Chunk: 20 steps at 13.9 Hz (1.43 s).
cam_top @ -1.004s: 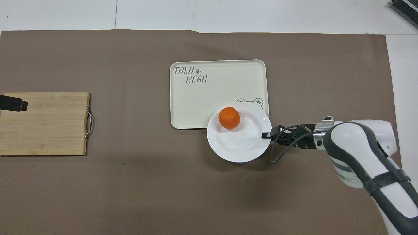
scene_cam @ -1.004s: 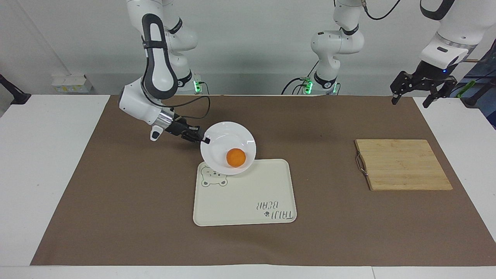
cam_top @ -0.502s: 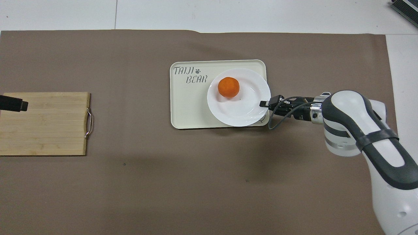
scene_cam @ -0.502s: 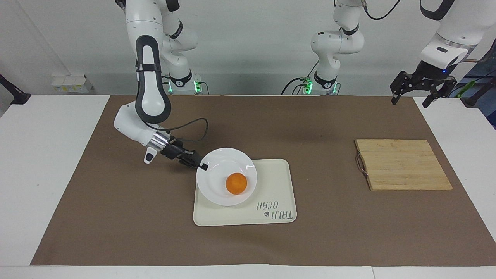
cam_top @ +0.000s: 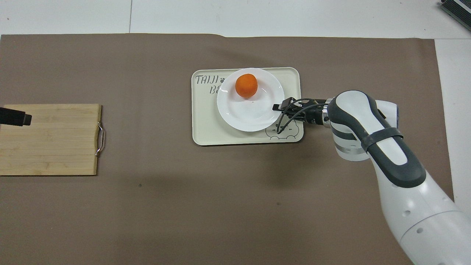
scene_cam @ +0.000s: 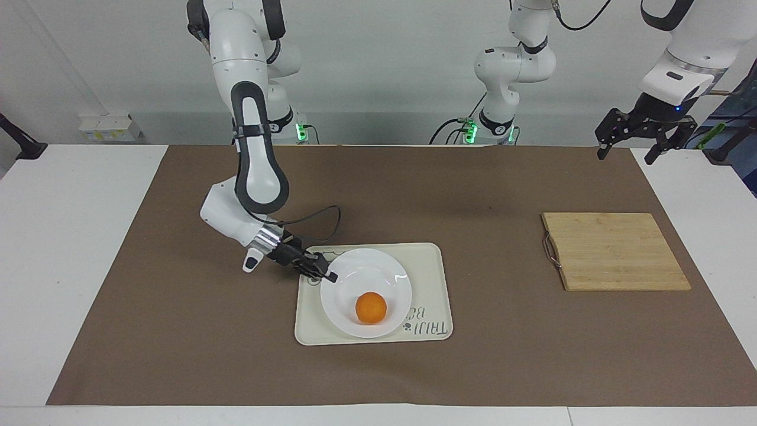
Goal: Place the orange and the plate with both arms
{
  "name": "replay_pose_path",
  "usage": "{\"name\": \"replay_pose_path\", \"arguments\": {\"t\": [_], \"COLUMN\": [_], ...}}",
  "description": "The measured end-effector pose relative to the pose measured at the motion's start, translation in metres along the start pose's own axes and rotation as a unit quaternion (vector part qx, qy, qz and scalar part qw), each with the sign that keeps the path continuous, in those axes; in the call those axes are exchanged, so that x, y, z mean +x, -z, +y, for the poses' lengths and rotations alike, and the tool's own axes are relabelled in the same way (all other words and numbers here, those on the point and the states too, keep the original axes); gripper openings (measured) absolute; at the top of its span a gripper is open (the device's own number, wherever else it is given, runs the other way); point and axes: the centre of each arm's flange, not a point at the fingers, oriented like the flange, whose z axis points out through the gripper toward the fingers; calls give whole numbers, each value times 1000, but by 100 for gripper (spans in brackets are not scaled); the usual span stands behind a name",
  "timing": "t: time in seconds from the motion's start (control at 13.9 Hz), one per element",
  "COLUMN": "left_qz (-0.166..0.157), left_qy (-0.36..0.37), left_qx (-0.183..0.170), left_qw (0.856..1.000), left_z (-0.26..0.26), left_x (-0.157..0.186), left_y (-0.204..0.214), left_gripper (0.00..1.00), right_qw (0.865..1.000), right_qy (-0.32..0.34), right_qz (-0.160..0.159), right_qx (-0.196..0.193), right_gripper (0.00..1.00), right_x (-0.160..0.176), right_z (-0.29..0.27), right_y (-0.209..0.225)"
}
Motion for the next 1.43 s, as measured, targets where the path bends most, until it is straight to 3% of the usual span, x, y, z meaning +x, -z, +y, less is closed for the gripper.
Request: {"name": "replay_pose_path", "arguments": {"t": [0.07,0.43,0.5,0.65,1.0,1.15,1.43], "left_qz": [0,0,0,0,0,0,0], "left_qy": [0,0,0,0,0,0,-1], "left_qx": [0,0,0,0,0,0,0], "left_qw": [1000,1000,1000,1000,1000,1000,1000], "left_z": [0,0,0,0,0,0,1], "left_x": [0,0,0,0,0,0,0], "left_y": [0,0,0,0,0,0,0], "left_gripper": [100,100,100,100,100,100,100], "right_qw": [1000,1000,1000,999,979,970,944], "right_qy": [-3,-9,-3,32,119,131,170], "right_qz": [-3,15,23,27,25,32,12], "right_qx": [-3,-3,-1,-20,-165,-203,-283], "right_gripper": [15,68,83,100,100,100,100], "right_x": [-3,6,10,15,30,35,45], "right_z": [4,10,4,-7,-31,-39,-27], "right_y": [-2,19,30,50,94,116,179]}}
